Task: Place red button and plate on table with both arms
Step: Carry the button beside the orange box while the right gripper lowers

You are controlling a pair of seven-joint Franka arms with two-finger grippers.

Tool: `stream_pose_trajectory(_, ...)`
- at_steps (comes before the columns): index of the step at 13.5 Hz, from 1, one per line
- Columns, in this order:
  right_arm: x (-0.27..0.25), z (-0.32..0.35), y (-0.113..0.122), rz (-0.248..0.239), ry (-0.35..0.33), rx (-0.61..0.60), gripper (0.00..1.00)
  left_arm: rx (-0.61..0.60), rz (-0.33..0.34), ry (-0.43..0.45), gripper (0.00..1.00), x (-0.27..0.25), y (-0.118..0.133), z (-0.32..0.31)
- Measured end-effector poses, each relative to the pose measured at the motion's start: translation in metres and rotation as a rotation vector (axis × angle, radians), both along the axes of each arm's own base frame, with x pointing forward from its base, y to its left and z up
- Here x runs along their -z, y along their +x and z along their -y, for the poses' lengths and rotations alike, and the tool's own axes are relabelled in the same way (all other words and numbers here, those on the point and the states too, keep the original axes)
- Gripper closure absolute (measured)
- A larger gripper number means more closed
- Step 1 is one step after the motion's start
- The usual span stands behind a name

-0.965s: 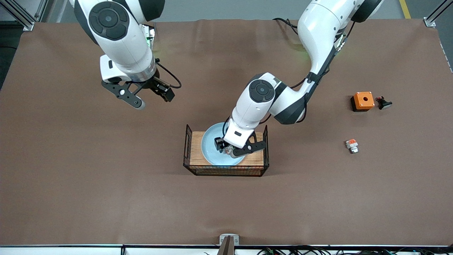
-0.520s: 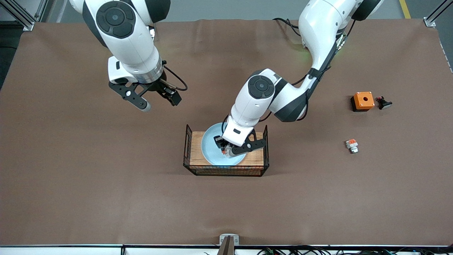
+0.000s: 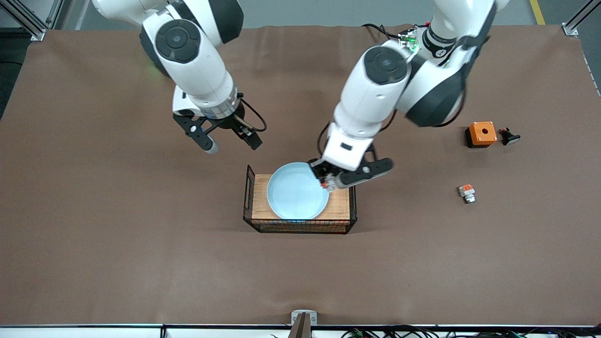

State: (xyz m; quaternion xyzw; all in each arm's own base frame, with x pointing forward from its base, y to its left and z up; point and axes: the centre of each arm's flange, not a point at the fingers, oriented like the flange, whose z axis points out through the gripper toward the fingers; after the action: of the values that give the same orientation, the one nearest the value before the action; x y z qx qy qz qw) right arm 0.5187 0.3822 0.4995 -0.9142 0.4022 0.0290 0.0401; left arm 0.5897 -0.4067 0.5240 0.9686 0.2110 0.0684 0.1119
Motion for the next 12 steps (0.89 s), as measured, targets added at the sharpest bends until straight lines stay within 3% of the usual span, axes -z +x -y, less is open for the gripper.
stream_pose_trajectory(3,0.028,-0.041,-0.008,0.023,0.032,0.086,0.00,-0.087,-0.009,0.029,0.66,-0.032,0.025,-0.078)
stream_pose_trajectory(6,0.063,-0.062,-0.005,0.029,0.042,0.166,0.00,-0.065,-0.061,0.091,0.66,-0.028,0.049,-0.156)
stream_pose_trajectory(12,0.113,-0.081,0.005,0.050,0.040,0.276,0.01,0.103,-0.201,0.160,0.66,0.060,0.094,-0.339)
